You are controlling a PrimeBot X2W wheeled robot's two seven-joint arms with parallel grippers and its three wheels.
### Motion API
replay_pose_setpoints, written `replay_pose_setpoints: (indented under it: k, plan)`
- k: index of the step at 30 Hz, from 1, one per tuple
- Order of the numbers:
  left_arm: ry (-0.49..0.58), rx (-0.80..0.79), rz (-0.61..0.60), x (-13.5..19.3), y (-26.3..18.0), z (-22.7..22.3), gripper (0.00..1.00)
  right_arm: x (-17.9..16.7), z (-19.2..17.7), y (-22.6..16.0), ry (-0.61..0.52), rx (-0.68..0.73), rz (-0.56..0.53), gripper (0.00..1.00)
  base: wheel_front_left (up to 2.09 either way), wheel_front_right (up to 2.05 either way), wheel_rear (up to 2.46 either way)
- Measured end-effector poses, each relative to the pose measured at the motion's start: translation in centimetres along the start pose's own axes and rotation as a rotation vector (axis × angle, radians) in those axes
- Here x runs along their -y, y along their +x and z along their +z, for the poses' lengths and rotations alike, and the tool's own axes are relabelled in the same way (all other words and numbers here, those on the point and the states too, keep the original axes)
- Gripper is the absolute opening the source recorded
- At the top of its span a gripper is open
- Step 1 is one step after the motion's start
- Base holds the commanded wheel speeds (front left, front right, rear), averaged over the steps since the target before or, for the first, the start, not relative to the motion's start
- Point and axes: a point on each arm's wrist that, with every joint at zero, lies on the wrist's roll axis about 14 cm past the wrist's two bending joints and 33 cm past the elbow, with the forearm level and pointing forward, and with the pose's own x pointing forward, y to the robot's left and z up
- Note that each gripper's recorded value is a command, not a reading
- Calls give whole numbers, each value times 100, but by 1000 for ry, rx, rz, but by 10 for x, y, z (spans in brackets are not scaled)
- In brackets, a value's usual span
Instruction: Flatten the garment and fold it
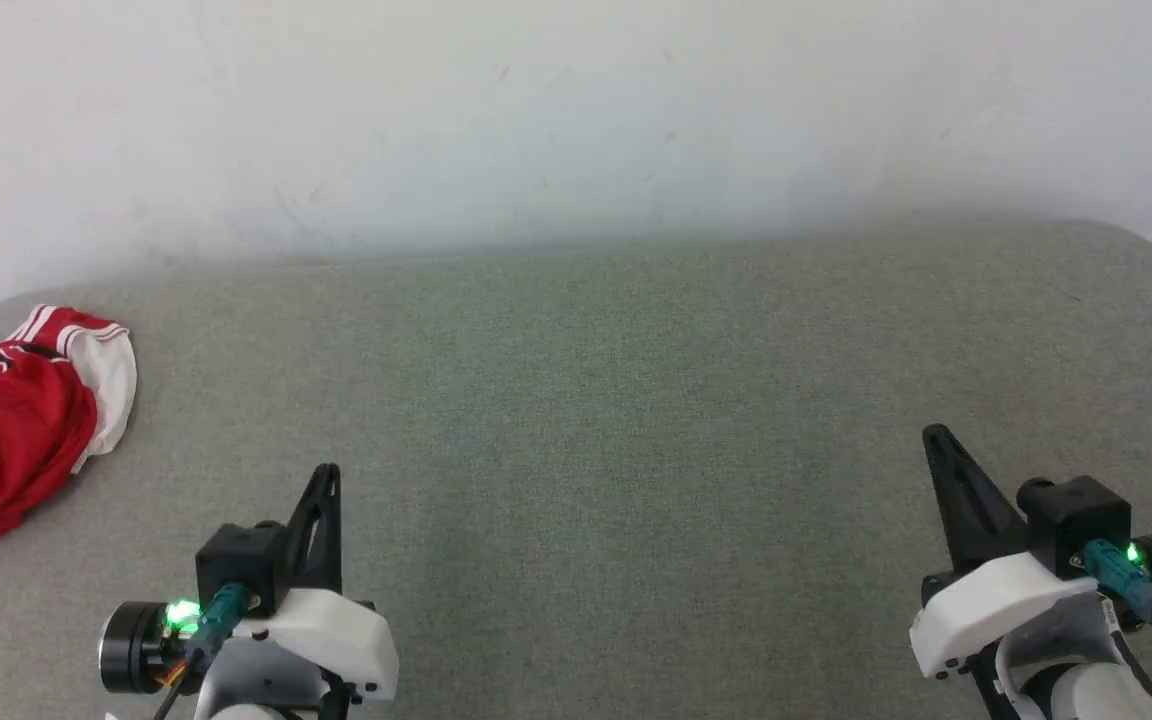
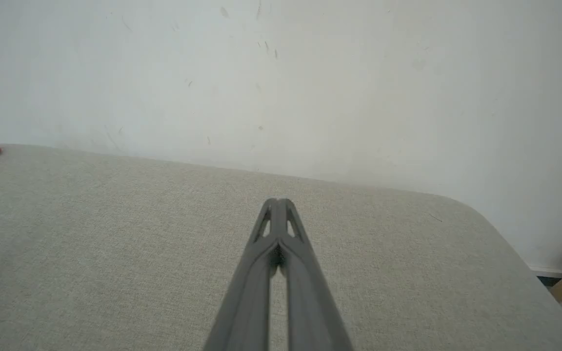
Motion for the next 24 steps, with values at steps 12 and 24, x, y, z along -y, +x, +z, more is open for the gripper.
replay_pose_setpoints:
  k: [12,24]
  plan:
    - [0,0,0,0,0,0,0,0,0,0,0,0,0,0,0,0,0]
    - [0,-2,-1,0,0,-1,100,0,-1,0,0,-2,0,100,0,0,0]
